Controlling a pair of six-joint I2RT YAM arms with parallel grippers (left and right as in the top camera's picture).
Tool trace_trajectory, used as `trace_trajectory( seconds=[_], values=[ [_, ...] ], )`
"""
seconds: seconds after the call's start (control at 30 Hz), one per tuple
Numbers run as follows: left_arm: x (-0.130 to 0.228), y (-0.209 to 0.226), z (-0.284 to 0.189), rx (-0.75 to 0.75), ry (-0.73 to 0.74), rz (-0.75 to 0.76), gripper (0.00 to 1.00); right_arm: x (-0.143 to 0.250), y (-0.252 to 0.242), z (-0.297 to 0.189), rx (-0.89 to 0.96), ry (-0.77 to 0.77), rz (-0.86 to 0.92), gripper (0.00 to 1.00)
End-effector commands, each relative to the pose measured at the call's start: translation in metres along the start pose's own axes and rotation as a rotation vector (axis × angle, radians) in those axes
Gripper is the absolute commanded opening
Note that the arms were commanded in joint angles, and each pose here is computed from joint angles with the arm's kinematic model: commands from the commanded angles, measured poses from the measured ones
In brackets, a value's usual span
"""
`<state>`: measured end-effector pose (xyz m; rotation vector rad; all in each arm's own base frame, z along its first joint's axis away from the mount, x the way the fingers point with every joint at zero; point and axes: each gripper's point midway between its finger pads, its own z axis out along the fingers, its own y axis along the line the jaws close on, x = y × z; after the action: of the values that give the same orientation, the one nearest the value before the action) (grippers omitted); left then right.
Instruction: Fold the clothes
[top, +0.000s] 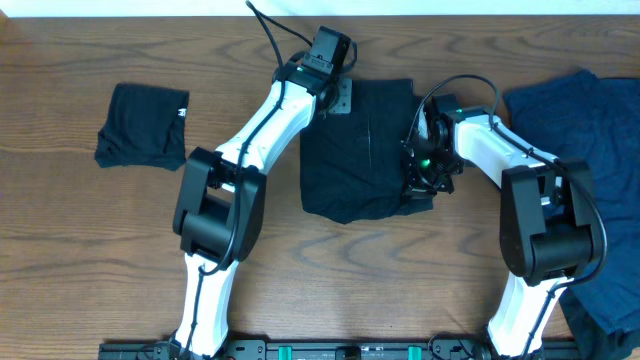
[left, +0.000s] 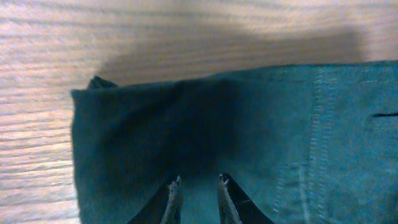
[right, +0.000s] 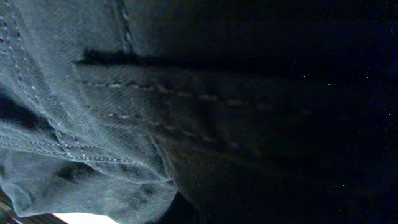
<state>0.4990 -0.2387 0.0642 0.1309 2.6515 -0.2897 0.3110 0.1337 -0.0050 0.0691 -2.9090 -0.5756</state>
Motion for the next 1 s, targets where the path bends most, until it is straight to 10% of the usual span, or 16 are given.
trace_trajectory(
  seconds=[0.0,0.4,0.5,0.97],
  values=[
    [0.017,0.007,0.025,-0.029,0.049,0.019,0.22,0.016,-0.017,0.018,0.056,0.063,0.041,0.01],
    [-0.043,-0.018,-0.086,0.045,-0.156,0.062,0.19,-0.044,0.072,-0.091,-0.188,-0.086,-0.150,0.01],
    [-0.035,-0.028,-0.105,0.107,-0.122,0.039,0.06,-0.075,0.068,-0.118,-0.093,-0.221,-0.195,0.01],
    [0.049,-0.094,-0.071,0.368,0.165,0.097,0.06,-0.157,0.034,-0.138,-0.016,-0.510,-0.186,0.01]
  ],
)
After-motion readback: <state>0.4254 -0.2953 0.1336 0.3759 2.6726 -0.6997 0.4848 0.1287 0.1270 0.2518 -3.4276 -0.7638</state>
